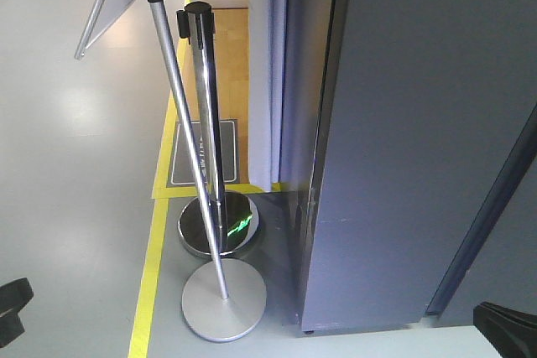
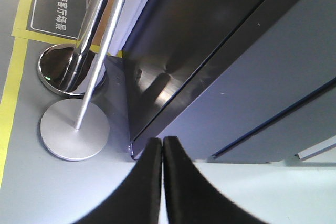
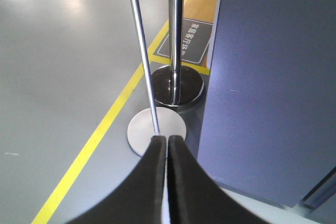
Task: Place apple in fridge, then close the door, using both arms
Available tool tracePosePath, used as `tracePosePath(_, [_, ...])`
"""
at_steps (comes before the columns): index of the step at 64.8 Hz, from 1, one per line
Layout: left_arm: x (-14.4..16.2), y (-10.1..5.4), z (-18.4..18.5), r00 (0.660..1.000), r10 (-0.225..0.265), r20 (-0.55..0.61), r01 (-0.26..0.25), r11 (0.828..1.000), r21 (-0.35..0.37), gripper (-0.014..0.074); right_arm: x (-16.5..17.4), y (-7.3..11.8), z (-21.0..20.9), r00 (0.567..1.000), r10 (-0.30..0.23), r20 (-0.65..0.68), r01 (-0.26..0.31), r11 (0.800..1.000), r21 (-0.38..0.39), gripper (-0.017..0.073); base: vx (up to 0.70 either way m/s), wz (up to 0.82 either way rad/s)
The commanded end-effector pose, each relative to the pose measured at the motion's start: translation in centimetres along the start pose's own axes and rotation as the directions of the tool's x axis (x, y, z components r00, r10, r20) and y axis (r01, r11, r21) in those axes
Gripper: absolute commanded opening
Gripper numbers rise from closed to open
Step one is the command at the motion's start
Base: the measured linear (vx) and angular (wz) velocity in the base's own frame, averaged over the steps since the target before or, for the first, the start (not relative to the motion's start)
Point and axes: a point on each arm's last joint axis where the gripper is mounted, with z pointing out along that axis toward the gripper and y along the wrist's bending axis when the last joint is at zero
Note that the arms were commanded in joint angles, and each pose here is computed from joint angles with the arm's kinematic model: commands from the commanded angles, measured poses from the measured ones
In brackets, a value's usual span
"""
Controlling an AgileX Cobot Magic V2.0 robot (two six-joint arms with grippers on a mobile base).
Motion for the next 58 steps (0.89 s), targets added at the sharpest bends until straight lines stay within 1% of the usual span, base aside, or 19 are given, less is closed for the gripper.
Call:
tracePosePath(1, [-0.9,-0.4,-0.2,0.998,-0.033,0.05,0.033,0.999,0.013,-0.0007,-1.1,-0.2,-0.3,0.998,0.008,0.056,-0.009,1.0,0.022,-0.0005,0.0,0.0])
tracePosePath(13, [-0.9,-0.4,-0.2,0.998,-0.027,0.057,0.026,1.0,0.01,-0.0006,-1.1,-0.2,-0.3,0.998,0.008,0.056,-0.009,1.0,0.022,-0.0005,0.0,0.0])
tracePosePath(20, [-1.1,-0.1,-0.3,0.995,0.072,0.075,-0.07,0.997,-0.025,-0.0006,-1.1,-0.2,-0.3,0.998,0.008,0.056,-0.009,1.0,0.022,-0.0005,0.0,0.0])
tracePosePath(23, [-1.1,0.0,-0.2,0.989,0.129,0.068,-0.127,0.991,-0.035,-0.0006,-1.1,-0.2,-0.3,0.998,0.008,0.056,-0.009,1.0,0.022,-0.0005,0.0,0.0])
tracePosePath(25, [-0.8,0.1,-0.3,0.983,0.174,0.065,-0.172,0.984,-0.039,-0.0006,-1.1,-0.2,-0.3,0.998,0.008,0.056,-0.009,1.0,0.022,-0.0005,0.0,0.0])
tracePosePath(26, [-0.7,0.1,-0.3,0.977,0.205,0.065,-0.202,0.978,-0.043,-0.0006,-1.1,-0.2,-0.3,0.998,0.008,0.056,-0.009,1.0,0.022,-0.0005,0.0,0.0])
tracePosePath(28, [-0.5,0.3,-0.4,0.966,0.251,0.065,-0.248,0.967,-0.051,-0.0006,-1.1,-0.2,-0.3,0.998,0.008,0.056,-0.009,1.0,0.022,-0.0005,0.0,0.0])
tracePosePath(30, [0.1,0.5,-0.5,0.947,0.316,0.064,-0.313,0.948,-0.058,-0.0006,-1.1,-0.2,-0.3,0.998,0.009,0.055,-0.01,1.0,0.019,-0.0005,0.0,0.0])
tracePosePath(34, [0.9,1.0,-0.7,0.92,0.384,0.082,-0.378,0.922,-0.077,-0.0006,-1.1,-0.2,-0.3,0.998,0.008,0.055,-0.009,1.0,0.02,-0.0005,0.0,0.0])
tracePosePath(37, [1.6,1.3,-1.0,0.903,0.415,0.117,-0.405,0.909,-0.095,-0.0006,-1.1,-0.2,-0.3,0.999,0.009,0.052,-0.01,1.0,0.017,-0.0005,0.0,0.0])
tracePosePath(41, [2.4,2.0,-1.3,0.881,0.443,0.166,-0.425,0.896,-0.131,-0.0006,-1.0,-0.1,-0.3,0.999,0.009,0.049,-0.01,1.0,0.013,-0.0005,0.0,0.0])
tracePosePath(44, [2.8,2.3,-1.6,0.867,0.45,0.214,-0.423,0.892,-0.161,-0.0006,-1.0,-0.1,-0.3,0.999,0.009,0.049,-0.01,1.0,0.013,-0.0005,0.0,0.0])
tracePosePath(50, [3.3,3.1,-2.3,0.818,0.465,0.338,-0.405,0.884,-0.235,-0.0006,-1.0,-0.1,-0.3,0.999,0.009,0.049,-0.01,1.0,0.013,-0.0005,0.0,0.0])
tracePosePath(51, [3.3,3.2,-2.5,0.804,0.468,0.366,-0.4,0.882,-0.25,-0.0006,-1.0,-0.1,-0.3,0.999,0.009,0.049,-0.01,1.0,0.013,-0.0005,0.0,0.0])
tracePosePath(55, [3.7,3.9,-2.7,0.773,0.473,0.422,-0.38,0.879,-0.289,-0.0006,-1.0,-0.1,-0.3,0.999,0.009,0.049,-0.01,1.0,0.013,-0.0005,0.0,0.0])
tracePosePath(57, [3.9,4.2,-2.8,0.752,0.476,0.457,-0.366,0.877,-0.312,-0.0006,-1.0,-0.1,-0.3,0.999,0.009,0.049,-0.01,1.0,0.013,-0.0005,0.0,0.0])
tracePosePath(58, [4.0,4.2,-2.9,0.74,0.48,0.471,-0.369,0.875,-0.312,-0.0006,-1.0,-0.1,-0.3,0.999,0.009,0.049,-0.01,1.0,0.013,-0.0005,0.0,0.0])
